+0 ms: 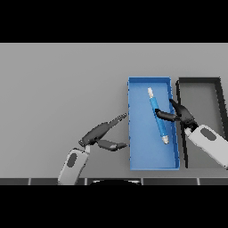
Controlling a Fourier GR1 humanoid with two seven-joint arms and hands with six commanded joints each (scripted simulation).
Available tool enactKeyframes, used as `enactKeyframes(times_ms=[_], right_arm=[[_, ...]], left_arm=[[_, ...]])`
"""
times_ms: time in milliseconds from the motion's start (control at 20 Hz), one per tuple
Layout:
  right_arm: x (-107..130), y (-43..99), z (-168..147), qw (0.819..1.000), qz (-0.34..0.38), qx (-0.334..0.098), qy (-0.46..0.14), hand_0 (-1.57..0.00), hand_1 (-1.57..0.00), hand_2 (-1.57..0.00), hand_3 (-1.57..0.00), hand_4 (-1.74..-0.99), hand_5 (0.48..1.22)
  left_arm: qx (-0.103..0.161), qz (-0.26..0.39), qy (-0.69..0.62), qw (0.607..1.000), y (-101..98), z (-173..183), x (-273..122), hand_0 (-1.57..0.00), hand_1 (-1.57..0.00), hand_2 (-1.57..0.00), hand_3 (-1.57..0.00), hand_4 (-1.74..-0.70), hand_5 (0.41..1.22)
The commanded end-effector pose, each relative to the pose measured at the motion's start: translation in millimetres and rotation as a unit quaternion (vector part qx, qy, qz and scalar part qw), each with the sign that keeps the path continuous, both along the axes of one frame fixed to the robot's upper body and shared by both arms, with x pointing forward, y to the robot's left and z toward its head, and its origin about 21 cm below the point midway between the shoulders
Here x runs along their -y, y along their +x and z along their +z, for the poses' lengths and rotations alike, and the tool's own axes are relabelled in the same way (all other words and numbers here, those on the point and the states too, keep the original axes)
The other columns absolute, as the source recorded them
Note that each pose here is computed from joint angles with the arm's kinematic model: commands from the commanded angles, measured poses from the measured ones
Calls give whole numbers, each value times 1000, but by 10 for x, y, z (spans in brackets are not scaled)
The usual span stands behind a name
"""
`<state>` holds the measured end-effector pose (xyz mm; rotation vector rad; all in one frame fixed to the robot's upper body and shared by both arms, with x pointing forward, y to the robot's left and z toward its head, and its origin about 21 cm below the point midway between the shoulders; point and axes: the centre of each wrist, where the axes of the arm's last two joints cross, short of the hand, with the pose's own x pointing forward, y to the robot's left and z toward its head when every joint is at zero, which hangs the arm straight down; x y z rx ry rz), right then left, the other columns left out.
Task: Pick up the blue pipe and place it into the blue bin.
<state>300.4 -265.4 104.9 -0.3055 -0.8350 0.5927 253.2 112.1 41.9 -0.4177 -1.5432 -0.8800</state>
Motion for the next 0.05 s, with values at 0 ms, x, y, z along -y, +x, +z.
enactKeyframes(times_ms=[0], right_arm=[[0,10,10,1000,-1,0,4,-6,-5,-5,-3,-1022,643]], left_arm=[[3,-1,-5,1000,-21,14,-10,1,1,1,1,-885,431]])
